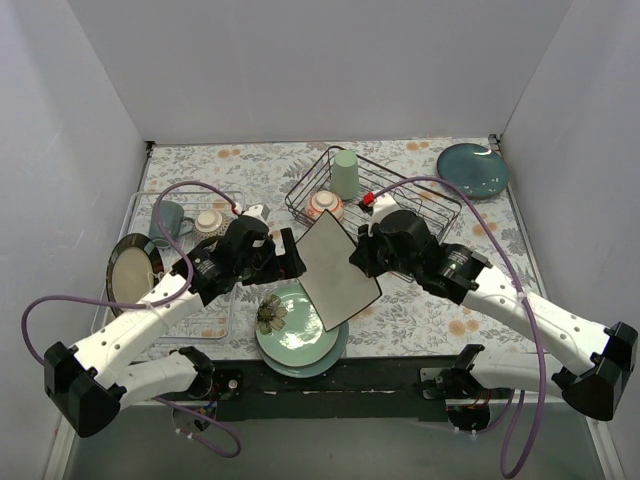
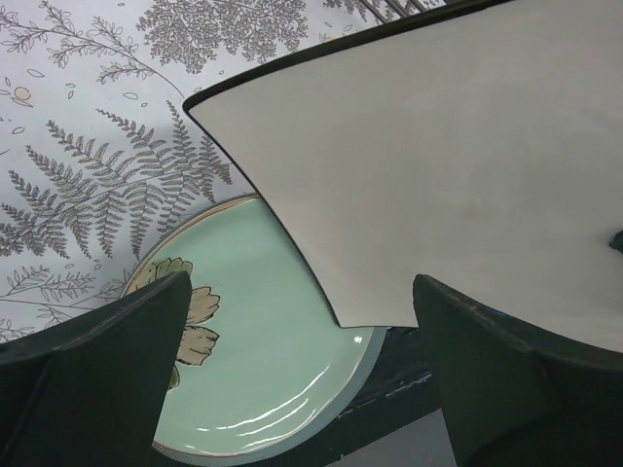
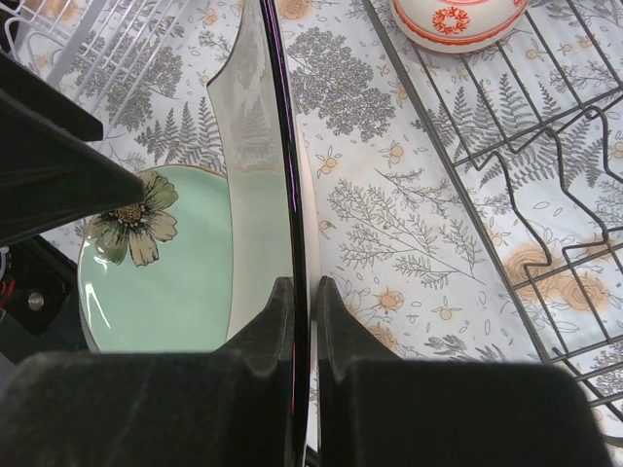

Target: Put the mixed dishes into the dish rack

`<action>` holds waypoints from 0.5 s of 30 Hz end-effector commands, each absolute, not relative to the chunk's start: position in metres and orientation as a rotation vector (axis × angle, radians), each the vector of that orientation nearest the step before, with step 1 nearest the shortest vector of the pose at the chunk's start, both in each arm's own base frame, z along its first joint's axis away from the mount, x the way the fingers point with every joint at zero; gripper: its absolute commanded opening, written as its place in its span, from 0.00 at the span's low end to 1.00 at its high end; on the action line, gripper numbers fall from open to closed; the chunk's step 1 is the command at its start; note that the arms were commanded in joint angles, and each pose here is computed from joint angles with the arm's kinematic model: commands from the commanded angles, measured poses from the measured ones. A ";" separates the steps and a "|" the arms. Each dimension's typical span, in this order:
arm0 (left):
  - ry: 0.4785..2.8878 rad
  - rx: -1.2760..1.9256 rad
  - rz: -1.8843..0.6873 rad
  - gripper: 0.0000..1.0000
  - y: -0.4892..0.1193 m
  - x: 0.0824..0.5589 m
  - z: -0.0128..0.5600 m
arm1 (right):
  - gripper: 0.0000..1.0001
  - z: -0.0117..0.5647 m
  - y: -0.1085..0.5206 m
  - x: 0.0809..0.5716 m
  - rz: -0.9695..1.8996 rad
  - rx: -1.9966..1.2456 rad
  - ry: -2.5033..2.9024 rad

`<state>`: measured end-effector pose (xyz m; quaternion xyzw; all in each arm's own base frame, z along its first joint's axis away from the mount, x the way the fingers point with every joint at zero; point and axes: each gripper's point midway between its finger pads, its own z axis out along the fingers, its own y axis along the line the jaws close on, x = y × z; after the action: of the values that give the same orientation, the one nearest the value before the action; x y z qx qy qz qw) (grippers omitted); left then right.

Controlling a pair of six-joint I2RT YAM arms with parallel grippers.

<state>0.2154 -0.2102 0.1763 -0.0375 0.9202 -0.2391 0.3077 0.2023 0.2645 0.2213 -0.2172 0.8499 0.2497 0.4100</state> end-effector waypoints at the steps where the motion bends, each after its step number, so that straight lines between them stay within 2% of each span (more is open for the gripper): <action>1: 2.385 -0.099 -0.631 0.98 -0.203 0.214 0.192 | 0.01 0.318 0.285 0.217 0.791 -0.494 1.881; 15: 2.410 -0.056 -0.692 0.98 -0.208 0.202 0.170 | 0.01 0.385 0.256 0.241 0.653 -0.490 1.767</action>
<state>0.2042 -0.2037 0.1655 -0.0346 0.9208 -0.2434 0.3029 0.2164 0.2580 0.2838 -0.2456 0.8295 0.2413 0.4399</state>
